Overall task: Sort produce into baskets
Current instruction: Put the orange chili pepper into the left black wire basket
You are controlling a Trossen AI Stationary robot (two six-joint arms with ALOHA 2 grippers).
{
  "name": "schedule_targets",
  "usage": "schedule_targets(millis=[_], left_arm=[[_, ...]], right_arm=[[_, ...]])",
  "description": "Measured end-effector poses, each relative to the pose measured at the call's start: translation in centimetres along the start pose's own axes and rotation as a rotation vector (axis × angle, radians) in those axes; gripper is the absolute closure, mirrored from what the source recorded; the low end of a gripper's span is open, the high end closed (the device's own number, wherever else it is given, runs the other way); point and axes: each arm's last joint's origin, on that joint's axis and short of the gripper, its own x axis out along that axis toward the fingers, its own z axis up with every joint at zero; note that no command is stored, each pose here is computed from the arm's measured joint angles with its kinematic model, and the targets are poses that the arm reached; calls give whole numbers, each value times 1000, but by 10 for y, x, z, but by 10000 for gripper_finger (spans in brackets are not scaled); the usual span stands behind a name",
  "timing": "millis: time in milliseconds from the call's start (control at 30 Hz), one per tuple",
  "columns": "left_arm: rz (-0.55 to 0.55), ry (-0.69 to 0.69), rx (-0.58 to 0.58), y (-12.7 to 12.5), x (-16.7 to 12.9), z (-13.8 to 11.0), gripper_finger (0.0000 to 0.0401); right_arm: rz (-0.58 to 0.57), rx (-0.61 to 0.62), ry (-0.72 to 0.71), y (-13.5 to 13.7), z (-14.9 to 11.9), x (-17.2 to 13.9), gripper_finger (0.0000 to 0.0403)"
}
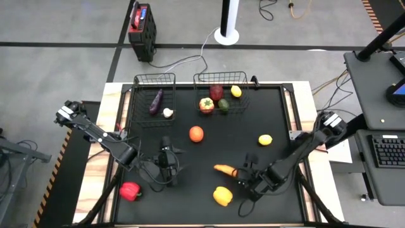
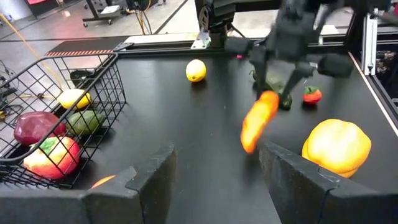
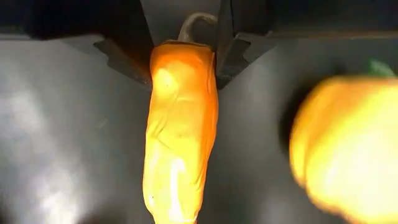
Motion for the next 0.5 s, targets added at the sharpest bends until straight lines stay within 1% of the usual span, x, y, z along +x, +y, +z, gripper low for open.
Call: schedule_targets(millis=[167, 300, 500], left_arm=[[-2, -5, 4, -6, 7, -3, 189], [-13, -42, 41, -15, 16, -4, 189], [-19, -150, 65, -26, 30, 1, 180]], right_arm=[[-34, -7, -178, -12, 20, -24, 267], [-33, -40, -334, -16, 38, -39, 267], [2, -149, -540, -11, 65, -46, 267]])
